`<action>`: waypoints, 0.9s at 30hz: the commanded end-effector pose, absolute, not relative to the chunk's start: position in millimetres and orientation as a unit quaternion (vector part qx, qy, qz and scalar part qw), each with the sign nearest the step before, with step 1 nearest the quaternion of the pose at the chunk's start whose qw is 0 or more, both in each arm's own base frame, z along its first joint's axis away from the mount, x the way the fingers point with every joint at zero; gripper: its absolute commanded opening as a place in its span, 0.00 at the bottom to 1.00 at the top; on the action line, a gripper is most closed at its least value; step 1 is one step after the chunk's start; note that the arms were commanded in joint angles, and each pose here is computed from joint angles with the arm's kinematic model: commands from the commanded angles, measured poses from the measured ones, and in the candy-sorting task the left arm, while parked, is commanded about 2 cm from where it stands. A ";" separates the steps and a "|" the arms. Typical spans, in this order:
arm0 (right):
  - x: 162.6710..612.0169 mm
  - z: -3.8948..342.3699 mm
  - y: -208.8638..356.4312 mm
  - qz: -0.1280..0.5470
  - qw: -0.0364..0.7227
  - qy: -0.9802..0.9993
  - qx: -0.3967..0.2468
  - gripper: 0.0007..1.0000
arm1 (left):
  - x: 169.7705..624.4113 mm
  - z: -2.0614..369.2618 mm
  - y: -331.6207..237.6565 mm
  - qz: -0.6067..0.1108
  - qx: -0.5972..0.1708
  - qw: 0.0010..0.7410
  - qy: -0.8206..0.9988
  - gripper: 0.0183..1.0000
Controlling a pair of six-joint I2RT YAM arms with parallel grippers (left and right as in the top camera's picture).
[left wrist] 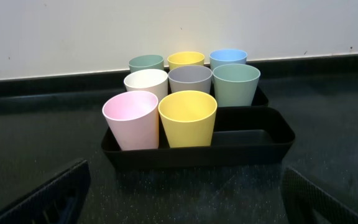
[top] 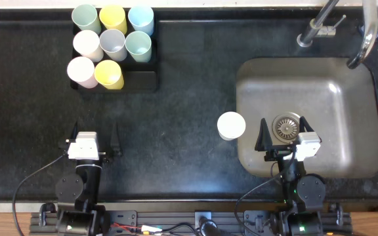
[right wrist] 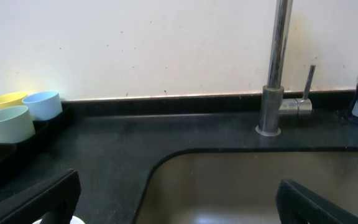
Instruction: Store Cups
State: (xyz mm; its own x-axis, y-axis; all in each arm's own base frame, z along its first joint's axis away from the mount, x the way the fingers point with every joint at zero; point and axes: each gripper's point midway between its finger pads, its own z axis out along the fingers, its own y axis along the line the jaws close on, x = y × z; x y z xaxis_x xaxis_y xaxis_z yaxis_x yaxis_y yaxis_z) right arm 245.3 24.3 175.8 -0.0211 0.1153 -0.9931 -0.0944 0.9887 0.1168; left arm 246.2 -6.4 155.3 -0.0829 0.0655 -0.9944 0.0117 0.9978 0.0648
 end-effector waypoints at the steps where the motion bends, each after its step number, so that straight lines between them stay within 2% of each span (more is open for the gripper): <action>1: 245.8 172.1 23.2 0.071 0.700 0.711 0.007 1.00 | 245.6 156.9 -8.8 0.021 0.038 0.679 0.732 1.00; 23: 245.8 171.7 23.3 0.072 0.699 0.711 0.006 1.00 | 245.6 156.9 -8.8 0.021 0.038 0.679 0.732 1.00; 27: 241.9 186.5 23.1 0.071 0.691 0.719 0.006 1.00 | 245.6 156.9 -8.8 0.021 0.038 0.679 0.732 1.00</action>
State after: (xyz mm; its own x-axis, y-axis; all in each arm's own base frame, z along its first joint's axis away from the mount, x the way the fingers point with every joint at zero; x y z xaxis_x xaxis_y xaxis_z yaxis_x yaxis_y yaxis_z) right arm 244.8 24.3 166.1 -0.0641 0.1115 -0.9917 -0.0897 0.9891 0.1170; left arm 246.2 -6.4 155.3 -0.0829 0.0655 -0.9944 0.0117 0.9978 0.0648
